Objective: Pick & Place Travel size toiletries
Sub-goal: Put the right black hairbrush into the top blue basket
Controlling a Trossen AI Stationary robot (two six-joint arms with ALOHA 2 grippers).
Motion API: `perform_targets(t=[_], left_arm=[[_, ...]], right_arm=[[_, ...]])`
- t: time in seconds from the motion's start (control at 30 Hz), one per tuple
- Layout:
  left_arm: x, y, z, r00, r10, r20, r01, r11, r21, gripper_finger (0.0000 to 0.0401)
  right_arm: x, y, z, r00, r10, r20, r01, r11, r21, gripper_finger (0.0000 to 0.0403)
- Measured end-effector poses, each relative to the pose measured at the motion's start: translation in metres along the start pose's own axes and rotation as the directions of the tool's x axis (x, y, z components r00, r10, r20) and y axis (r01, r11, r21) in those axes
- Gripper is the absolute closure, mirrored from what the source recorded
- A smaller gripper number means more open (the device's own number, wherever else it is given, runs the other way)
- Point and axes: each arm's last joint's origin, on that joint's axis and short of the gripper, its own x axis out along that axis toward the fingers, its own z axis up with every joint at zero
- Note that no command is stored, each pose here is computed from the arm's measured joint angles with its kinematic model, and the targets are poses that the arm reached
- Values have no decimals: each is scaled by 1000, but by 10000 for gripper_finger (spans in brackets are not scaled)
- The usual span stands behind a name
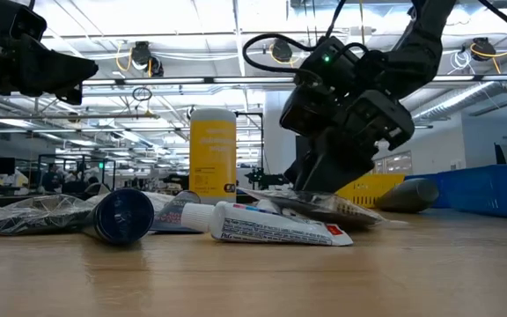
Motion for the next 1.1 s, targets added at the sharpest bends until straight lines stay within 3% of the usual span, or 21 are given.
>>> perform_targets(t=[0.2,0.43,0.7,0.8,1.0,1.1], left_arm=[[0,0,0,1000,1,-1,-1,1000,0,368],[0,0,0,1000,0,0,0,1000,0,368],[0,0,0,1000,1,0,-1,1000,0,368],[0,0,0,1000,1,0,-1,1000,0,368],[0,0,0,1000,1,0,-1,1000,0,368],[0,0,0,1000,1,0,-1,1000,0,368]], right_arm=[[2,4,-2,1000,8,-25,-10,998,-63,395],[-13,20,11,998,-67,-16,67,998,-13,401],[-49,48,30,952,-305,21,304,951,47,402],[-51,46,27,925,-380,-9,378,919,108,402],[-37,33,14,916,-391,-86,401,892,209,403],[-32,26,8,890,-442,-114,456,853,254,403]])
